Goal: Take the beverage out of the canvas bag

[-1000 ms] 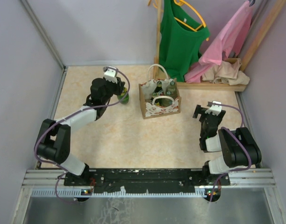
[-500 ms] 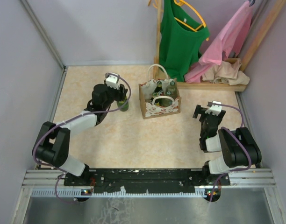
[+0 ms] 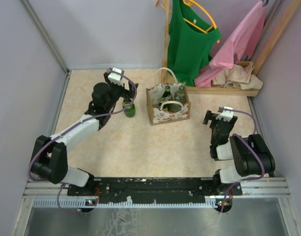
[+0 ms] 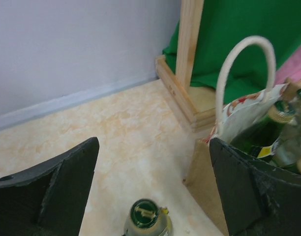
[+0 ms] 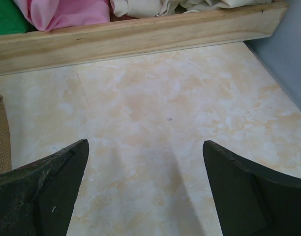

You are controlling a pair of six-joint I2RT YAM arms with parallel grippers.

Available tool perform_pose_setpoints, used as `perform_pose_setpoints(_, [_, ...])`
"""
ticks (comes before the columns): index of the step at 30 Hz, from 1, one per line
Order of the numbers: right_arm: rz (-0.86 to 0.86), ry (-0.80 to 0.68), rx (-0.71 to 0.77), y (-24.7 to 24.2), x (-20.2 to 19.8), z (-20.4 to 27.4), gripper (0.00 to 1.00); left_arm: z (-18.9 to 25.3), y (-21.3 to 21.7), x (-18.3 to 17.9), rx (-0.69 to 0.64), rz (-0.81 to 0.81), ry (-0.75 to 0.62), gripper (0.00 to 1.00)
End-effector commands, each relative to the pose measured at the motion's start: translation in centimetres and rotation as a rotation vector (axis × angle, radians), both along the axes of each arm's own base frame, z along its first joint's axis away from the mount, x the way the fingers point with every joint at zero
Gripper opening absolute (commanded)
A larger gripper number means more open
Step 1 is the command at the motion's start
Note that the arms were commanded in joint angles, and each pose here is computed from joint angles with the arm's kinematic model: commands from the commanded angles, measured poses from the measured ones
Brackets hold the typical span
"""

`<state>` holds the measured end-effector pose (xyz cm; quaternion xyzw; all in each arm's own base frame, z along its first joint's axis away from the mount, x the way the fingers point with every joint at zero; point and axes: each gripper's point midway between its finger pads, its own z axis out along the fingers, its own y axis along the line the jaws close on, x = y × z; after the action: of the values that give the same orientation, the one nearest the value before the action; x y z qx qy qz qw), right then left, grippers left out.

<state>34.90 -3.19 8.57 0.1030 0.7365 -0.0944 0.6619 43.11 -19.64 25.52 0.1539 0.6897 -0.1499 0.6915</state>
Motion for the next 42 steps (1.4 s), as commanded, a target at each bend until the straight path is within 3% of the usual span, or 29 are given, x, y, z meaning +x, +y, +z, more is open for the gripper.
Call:
perform_pose_setpoints(1, [-0.005,-0.082,0.008,0.0,0.8,2.3,0.99,6.8,-3.6,-0.9,0.024,-0.122,-0.109,0.97])
perform_pose_setpoints(6, [-0.007,-0.082,0.008,0.0,0.8,2.3,0.99,8.2,-9.1,-2.2,0.034,-0.299,-0.102,0.87])
perform_pose_setpoints(16, [-0.007,-0.082,0.009,-0.1,0.8,2.3,0.99,3.6,-16.8,-3.9,0.082,-0.509,0.003,0.87])
perform_pose_setpoints(42, [-0.006,-0.081,0.008,-0.1,0.8,2.3,0.99,-3.5,-16.8,-5.3,0.142,-0.451,0.081,0.93])
